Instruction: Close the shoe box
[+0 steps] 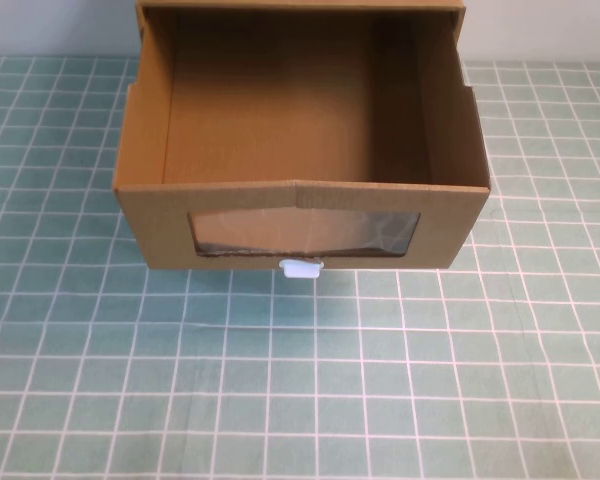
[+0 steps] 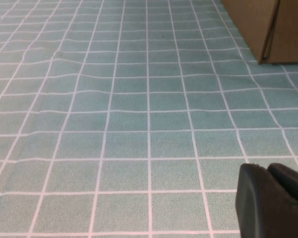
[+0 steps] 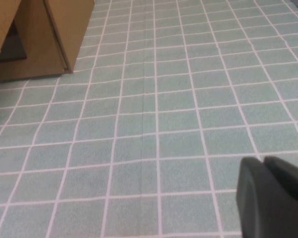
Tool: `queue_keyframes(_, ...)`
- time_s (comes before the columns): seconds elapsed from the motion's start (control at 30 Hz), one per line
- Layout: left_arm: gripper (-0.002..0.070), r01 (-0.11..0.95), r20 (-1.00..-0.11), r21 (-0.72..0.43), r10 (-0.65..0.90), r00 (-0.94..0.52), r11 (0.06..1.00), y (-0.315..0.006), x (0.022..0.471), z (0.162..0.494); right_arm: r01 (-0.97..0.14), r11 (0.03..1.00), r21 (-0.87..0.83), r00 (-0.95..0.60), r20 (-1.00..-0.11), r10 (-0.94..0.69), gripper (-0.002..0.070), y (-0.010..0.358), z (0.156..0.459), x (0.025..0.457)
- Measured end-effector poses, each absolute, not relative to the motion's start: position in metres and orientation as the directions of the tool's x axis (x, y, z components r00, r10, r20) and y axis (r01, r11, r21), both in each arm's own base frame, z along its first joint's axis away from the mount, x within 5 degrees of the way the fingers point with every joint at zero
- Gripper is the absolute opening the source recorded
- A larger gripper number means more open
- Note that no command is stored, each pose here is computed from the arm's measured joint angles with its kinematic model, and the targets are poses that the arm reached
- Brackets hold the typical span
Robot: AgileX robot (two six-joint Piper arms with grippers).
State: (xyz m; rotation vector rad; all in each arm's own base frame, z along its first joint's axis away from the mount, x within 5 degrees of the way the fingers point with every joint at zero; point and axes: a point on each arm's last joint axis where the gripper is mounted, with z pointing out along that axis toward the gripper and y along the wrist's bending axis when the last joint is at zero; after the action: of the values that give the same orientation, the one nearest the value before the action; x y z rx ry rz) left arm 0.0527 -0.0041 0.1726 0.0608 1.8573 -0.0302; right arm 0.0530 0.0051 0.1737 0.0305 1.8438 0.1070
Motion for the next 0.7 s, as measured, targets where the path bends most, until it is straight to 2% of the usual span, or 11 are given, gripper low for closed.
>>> queue_keyframes(0.3, -0.0005, 0.053, -0.96, -0.031, -0.015, -0.279, 0.998, -0.005, 0.053, 0.173, -0.035, 0.995, 0.089, -0.273, -0.959, 0.077, -0.0013, 0.005, 0.174, 0.053)
queue_keyframes(0.43, -0.0005, 0.036, -0.947, -0.246, -0.232, -0.224, 0.969, -0.008, 0.054, 0.179, -0.035, 0.995, 0.089, -0.273, -0.959, 0.077, -0.0013, 0.005, 0.174, 0.053)
queue_keyframes(0.53, -0.0005, 0.034, -0.882, -0.455, -0.445, -0.155, 0.89, -0.009, 0.055, 0.187, -0.035, 0.995, 0.089, -0.273, -0.959, 0.077, -0.0013, 0.005, 0.174, 0.053)
queue_keyframes(0.6, -0.0005, 0.039, -0.85, -0.522, -0.515, -0.107, 0.852, -0.008, 0.056, 0.192, -0.035, 0.995, 0.089, -0.273, -0.959, 0.077, -0.0013, 0.005, 0.174, 0.053)
queue_keyframes(0.7, -0.0005, 0.046, -0.834, -0.551, -0.549, -0.058, 0.833, -0.006, 0.056, 0.196, -0.035, 0.995, 0.089, -0.273, -0.959, 0.077, -0.0013, 0.005, 0.174, 0.053)
